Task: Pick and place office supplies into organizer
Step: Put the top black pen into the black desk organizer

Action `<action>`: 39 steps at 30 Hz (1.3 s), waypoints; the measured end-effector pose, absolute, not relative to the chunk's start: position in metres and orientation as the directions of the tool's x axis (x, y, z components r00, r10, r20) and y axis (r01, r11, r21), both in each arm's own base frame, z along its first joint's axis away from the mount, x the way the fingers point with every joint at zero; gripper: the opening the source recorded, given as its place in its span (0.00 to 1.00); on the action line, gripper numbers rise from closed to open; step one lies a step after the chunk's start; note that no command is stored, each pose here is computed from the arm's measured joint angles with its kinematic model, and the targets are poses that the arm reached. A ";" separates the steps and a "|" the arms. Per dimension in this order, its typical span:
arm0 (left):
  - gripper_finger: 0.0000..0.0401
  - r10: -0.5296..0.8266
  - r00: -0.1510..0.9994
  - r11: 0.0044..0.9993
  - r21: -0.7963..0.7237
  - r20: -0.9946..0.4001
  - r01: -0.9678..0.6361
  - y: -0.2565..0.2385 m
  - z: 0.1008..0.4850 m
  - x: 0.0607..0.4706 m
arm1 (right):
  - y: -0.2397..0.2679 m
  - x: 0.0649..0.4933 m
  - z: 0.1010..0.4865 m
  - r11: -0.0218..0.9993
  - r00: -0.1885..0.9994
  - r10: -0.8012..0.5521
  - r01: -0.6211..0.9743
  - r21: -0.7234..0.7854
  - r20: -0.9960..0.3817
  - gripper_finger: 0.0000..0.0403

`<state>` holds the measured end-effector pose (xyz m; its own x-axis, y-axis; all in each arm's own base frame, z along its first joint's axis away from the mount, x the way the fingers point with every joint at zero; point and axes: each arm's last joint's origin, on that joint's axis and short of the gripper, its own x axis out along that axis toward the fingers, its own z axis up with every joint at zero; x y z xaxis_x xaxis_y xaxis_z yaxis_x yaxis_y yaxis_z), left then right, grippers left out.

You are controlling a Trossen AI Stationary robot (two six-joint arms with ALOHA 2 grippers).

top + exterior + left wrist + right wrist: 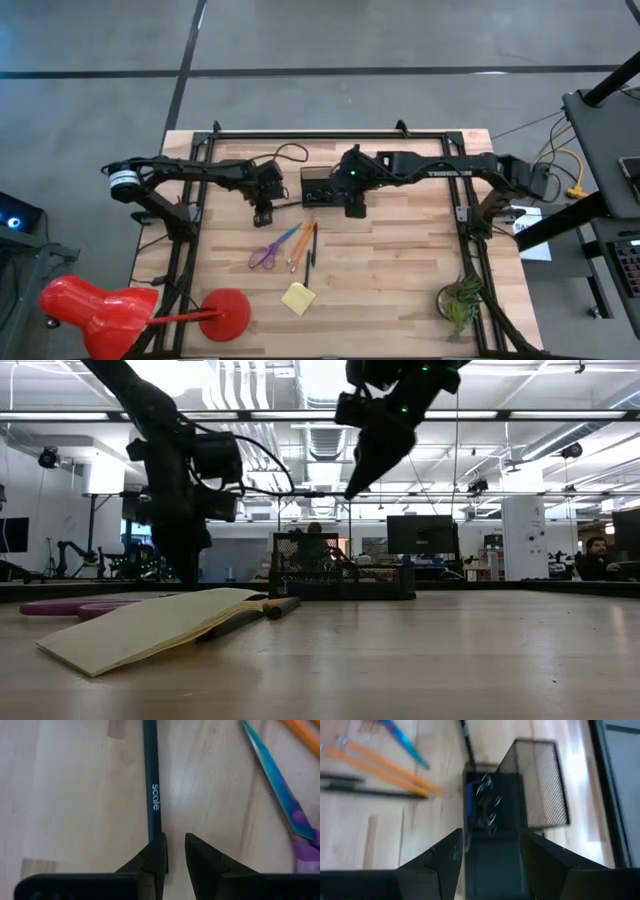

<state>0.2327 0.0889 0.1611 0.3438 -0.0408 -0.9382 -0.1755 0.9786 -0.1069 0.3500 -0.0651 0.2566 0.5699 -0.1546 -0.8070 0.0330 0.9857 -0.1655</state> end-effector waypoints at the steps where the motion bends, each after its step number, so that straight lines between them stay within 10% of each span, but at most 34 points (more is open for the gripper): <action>1: 0.14 -0.038 0.352 0.981 -0.103 -0.935 -0.167 0.088 0.159 0.233 | -0.066 0.353 0.258 0.985 0.578 -0.157 0.037 -0.166 -0.801 0.45; 18: 0.08 -0.083 0.370 0.990 -0.120 -0.925 -0.078 0.066 0.147 0.241 | -0.066 0.363 0.265 0.987 0.599 -0.159 0.090 -0.131 -0.784 0.45; 24: 0.02 0.124 0.551 0.986 0.040 -0.825 -0.162 0.069 0.187 0.244 | -0.066 0.363 0.265 0.987 0.602 -0.160 0.103 -0.122 -0.782 0.45; 39: 0.01 0.111 0.423 0.975 0.017 -0.899 -0.220 0.090 0.139 0.263 | -0.066 0.363 0.265 0.987 0.602 -0.160 0.124 -0.106 -0.782 0.45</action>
<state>0.2628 0.0902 0.1390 0.4232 0.1109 -0.8992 -0.2200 0.9754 0.0168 0.3631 -0.0664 0.2647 0.6023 -0.1602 -0.7821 0.1244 0.9865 -0.1062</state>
